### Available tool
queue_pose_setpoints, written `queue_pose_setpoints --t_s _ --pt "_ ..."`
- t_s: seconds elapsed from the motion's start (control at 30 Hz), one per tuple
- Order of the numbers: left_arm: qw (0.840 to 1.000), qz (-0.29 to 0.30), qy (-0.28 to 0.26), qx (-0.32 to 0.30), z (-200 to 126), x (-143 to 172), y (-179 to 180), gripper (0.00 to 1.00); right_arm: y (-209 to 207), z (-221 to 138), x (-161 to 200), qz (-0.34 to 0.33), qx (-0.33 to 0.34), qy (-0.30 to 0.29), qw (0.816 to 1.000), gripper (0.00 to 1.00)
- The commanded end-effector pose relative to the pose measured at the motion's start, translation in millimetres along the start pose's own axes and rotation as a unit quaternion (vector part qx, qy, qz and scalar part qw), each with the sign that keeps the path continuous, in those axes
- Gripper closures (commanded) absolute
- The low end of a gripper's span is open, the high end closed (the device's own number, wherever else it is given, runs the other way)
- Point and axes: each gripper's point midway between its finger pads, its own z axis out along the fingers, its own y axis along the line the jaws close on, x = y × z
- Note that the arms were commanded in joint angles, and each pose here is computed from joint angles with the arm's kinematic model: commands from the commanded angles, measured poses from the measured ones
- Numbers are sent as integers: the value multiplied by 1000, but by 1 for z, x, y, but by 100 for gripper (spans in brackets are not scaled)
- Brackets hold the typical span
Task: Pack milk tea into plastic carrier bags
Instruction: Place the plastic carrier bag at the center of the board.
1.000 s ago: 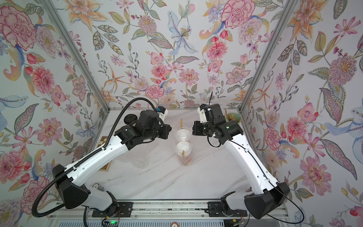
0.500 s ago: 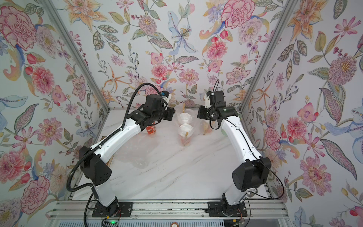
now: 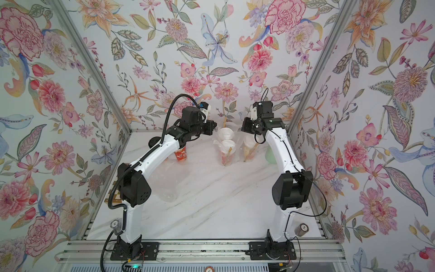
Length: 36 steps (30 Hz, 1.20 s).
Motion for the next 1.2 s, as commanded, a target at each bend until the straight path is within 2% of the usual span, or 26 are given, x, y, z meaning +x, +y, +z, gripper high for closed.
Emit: queue_pose_setpoints --t_s 0.0,0.23,0.53,0.57,0.63,0.7,0.9,1.17 --pt "999 -4 -51 18 -4 -35 4 100 3 -1 -17 -13 -14 -20 1000 100" --pt "998 -18 -53 22 6 -35 19 100 -1 12 -21 -14 -15 -17 1000 100" --pt "998 -26 -48 31 15 -35 25 100 0 12 -27 -16 -17 -24 999 100" --pt "998 -29 -45 29 15 -34 27 99 1 12 -28 -16 -18 -24 999 100" --pt "999 -33 -38 17 14 -31 33 91 6 10 -27 -17 -31 -22 999 100" --pt "999 -31 -36 5 7 -33 37 84 12 5 -27 -21 -34 -24 999 88" --pt "999 -14 -46 -11 -22 -49 30 74 24 -20 -31 -35 -30 -43 998 72" --pt "998 -19 -35 -40 -62 -42 23 71 40 -60 -24 -48 -24 -57 997 66"
